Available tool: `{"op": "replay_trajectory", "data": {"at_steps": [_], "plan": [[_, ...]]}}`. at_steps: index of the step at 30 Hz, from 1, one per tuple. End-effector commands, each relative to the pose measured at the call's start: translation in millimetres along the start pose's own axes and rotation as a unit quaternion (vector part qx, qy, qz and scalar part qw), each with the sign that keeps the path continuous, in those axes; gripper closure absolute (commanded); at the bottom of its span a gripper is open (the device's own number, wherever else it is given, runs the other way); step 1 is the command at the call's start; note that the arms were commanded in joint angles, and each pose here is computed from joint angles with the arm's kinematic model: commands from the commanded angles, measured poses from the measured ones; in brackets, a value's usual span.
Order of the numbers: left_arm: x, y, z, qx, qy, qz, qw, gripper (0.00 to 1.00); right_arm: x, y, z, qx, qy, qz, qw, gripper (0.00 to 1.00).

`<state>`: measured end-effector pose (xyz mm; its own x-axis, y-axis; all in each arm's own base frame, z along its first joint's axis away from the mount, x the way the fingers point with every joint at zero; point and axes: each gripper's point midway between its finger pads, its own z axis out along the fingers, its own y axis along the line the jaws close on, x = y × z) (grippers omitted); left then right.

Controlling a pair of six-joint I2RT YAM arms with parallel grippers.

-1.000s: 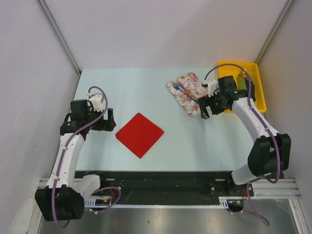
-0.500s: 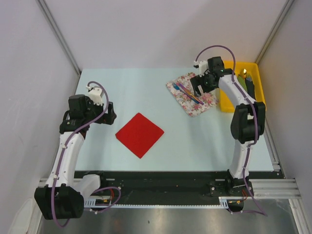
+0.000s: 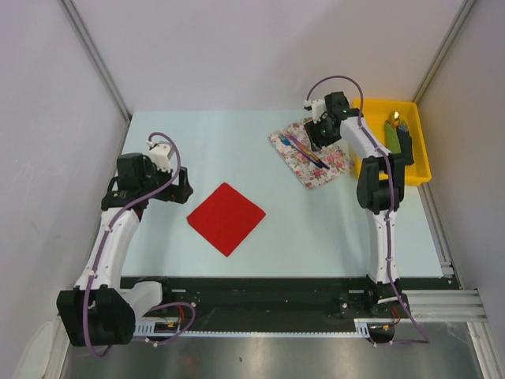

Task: Place the utensils on the paper napkin and roll it up

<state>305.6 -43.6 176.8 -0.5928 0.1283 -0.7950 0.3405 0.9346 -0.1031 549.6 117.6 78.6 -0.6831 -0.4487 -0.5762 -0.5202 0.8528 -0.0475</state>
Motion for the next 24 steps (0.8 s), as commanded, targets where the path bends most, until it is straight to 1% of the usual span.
{"op": "replay_trajectory", "data": {"at_steps": [1,4,6,7,16,21,24], "plan": [[-3,-2,3,0.008,-0.010,0.020,1.000,0.00,-17,0,9,0.010,-0.017,-0.031,0.999,0.42],[-4,-2,3,0.007,-0.011,0.021,1.000,0.00,-8,-2,20,0.013,-0.004,-0.038,0.999,0.46],[-5,-2,3,0.009,-0.013,0.021,1.000,0.00,-3,-1,26,0.010,0.002,-0.042,0.999,0.46],[-5,-2,4,0.010,-0.013,0.020,1.000,0.00,-1,-1,28,0.010,0.005,-0.042,0.999,0.49],[0,1,7,0.005,-0.006,0.021,1.000,0.00,6,10,45,-0.009,0.010,-0.046,0.999,0.49],[2,2,9,0.002,-0.003,0.020,1.000,0.00,10,17,55,-0.021,0.013,-0.049,0.999,0.52],[3,3,11,0.001,0.000,0.018,1.000,0.00,15,17,61,-0.027,0.017,-0.049,0.998,0.52]]}}
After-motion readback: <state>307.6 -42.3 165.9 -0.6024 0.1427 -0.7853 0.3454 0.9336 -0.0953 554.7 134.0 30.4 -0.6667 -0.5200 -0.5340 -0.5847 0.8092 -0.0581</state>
